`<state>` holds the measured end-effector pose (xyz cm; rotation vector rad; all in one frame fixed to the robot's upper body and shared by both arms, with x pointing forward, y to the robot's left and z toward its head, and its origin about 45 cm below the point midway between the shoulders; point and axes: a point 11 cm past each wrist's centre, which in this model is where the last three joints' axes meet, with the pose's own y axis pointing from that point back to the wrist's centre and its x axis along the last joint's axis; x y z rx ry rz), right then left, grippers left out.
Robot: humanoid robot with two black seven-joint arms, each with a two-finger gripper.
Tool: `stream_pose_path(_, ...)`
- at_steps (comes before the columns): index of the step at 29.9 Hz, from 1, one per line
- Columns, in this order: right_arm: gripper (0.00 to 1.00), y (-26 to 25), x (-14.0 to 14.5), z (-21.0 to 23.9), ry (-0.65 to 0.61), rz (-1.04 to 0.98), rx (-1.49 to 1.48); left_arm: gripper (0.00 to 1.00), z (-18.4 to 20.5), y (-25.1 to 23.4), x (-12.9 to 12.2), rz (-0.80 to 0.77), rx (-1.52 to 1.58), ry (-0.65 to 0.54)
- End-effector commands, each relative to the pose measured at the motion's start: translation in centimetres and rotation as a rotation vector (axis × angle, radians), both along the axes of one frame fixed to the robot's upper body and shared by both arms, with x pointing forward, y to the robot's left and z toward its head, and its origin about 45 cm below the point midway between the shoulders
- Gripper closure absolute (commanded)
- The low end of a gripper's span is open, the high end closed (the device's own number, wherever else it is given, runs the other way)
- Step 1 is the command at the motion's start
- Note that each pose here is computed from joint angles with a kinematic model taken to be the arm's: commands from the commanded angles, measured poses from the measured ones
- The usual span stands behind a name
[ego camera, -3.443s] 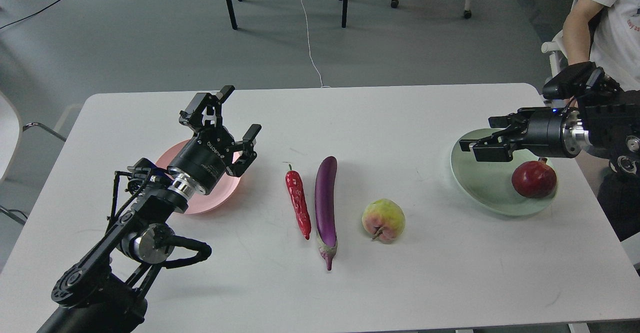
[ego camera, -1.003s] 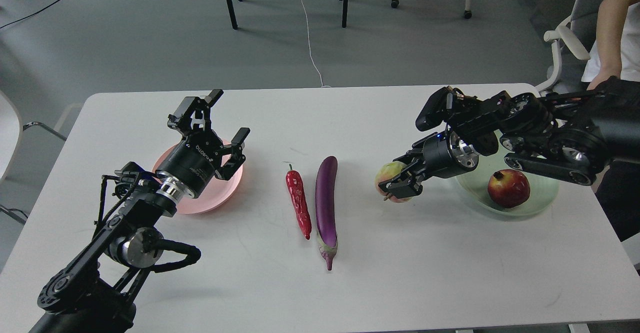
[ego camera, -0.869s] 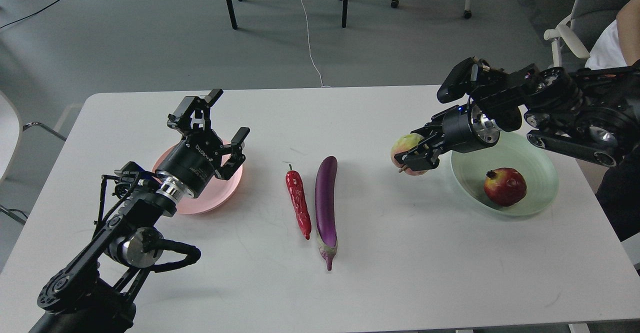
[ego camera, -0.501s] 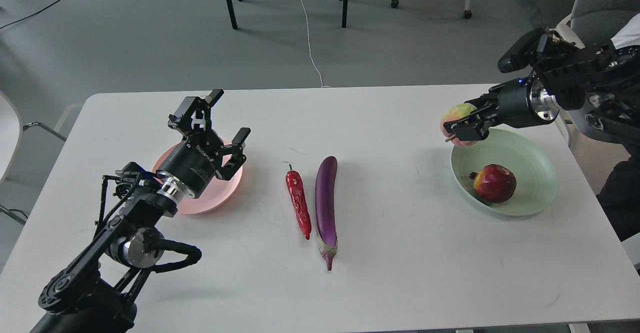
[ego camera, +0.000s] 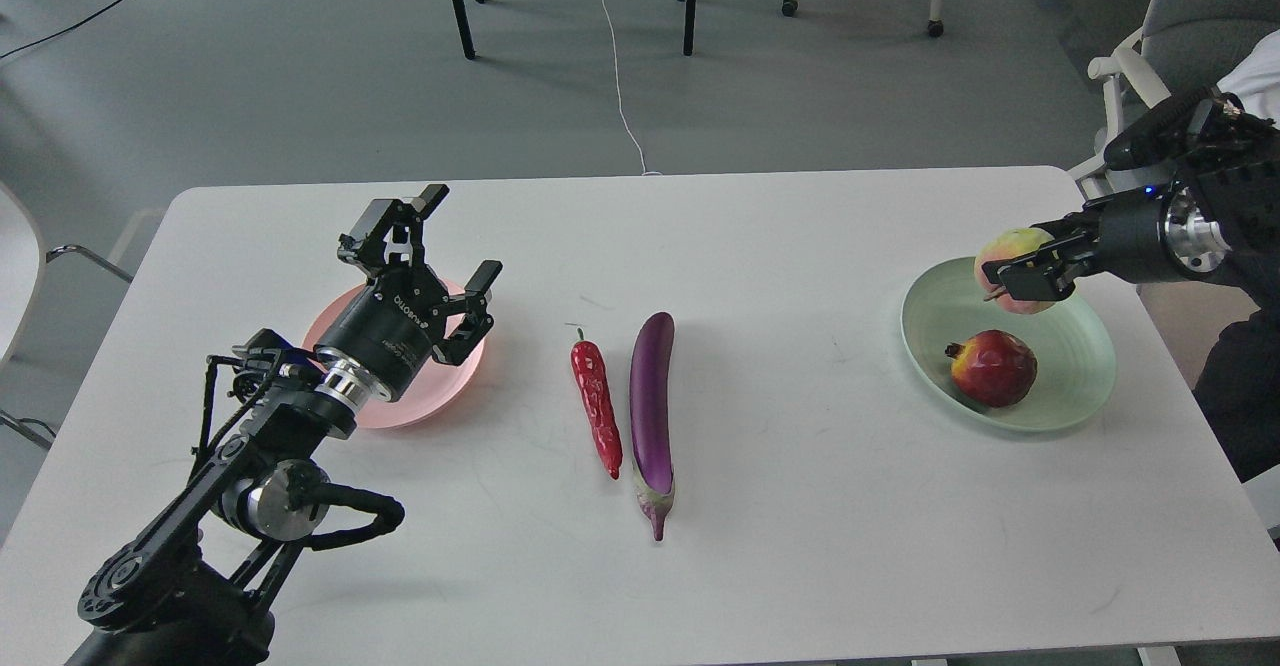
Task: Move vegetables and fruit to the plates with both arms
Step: 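Lift the peach and lower it onto the green plate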
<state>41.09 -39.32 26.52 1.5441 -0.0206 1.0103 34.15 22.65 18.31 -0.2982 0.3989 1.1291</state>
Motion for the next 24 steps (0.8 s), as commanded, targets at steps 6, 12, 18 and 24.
stream_pose_path(6, 0.59, -3.5, -0.7, -0.7, -0.015, -0.059, -0.041, 0.02, 0.1, 0.4, 0.1, 0.006, 0.008, -0.002)
stream_pose_path(12, 0.58, -5.4, -0.4, -1.7, -0.04, -0.049, -0.121, 0.02, 0.1, 0.4, 0.1, 0.006, 0.007, -0.002)
stream_pose_path(18, 0.58, -5.0, 0.7, -2.4, -0.063, -0.011, -0.167, 0.02, 0.1, 0.4, 0.0, 0.007, 0.006, -0.003)
stream_pose_path(24, 0.52, -4.1, 1.0, -3.8, -0.046, 0.006, -0.176, 0.02, 0.5, 0.6, 0.1, 0.01, 0.003, -0.013)
